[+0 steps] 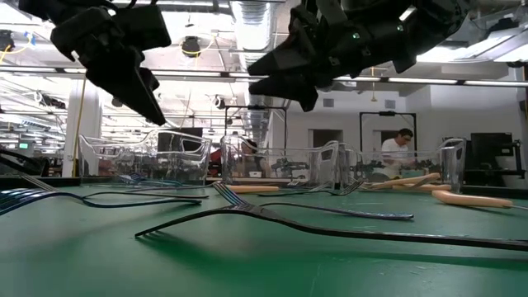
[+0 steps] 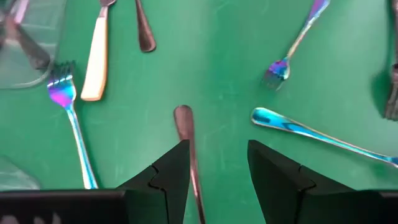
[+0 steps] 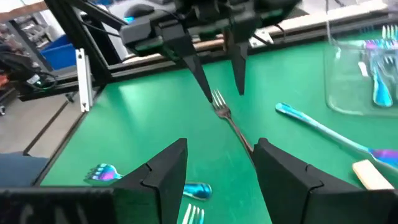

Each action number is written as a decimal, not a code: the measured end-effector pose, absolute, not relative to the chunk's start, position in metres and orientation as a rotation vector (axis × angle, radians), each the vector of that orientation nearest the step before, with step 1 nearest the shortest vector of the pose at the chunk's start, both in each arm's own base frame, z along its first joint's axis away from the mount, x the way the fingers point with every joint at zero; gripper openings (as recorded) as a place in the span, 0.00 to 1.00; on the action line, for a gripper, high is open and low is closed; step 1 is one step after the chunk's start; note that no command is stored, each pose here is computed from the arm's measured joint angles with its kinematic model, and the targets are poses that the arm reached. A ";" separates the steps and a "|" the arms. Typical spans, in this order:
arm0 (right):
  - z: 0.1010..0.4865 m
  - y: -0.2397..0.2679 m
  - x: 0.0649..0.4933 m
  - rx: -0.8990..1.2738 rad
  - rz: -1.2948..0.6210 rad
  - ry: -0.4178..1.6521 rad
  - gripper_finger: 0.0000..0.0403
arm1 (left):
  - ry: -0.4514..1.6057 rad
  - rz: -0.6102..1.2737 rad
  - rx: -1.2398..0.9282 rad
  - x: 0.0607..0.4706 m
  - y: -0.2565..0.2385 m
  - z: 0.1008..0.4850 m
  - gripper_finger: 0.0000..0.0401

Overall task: Sort silverware by color (type)
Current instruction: Put the blue fork into the left transparent bin

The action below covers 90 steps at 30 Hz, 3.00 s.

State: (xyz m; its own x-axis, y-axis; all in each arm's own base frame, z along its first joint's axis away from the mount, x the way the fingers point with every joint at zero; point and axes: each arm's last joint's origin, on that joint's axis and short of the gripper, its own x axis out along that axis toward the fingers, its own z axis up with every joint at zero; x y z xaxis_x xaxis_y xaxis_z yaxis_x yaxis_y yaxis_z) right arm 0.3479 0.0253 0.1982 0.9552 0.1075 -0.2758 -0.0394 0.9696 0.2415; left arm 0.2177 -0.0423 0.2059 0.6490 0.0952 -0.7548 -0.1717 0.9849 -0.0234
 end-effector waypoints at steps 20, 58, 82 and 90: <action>0.196 0.022 0.347 0.264 0.040 0.314 0.51 | 0.742 0.368 -0.105 0.225 -0.026 0.210 0.36; 0.196 0.021 0.348 0.264 0.037 0.314 0.51 | 0.730 0.435 -0.079 0.225 -0.018 0.210 0.36; 0.196 0.020 0.348 0.264 0.036 0.314 0.51 | 0.733 0.497 -0.071 0.226 -0.005 0.210 0.36; 0.193 0.020 0.347 0.263 0.031 0.340 0.51 | 0.752 0.482 -0.028 0.226 0.000 0.210 0.36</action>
State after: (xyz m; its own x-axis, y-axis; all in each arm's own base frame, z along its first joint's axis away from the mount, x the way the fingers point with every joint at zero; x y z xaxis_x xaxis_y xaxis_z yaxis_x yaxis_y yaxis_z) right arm 0.3468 0.0197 0.1933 0.9425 0.0736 -0.3259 0.0144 0.9656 0.2596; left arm 0.2256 0.0003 0.2101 0.6267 0.4101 -0.6626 -0.4301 0.8911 0.1447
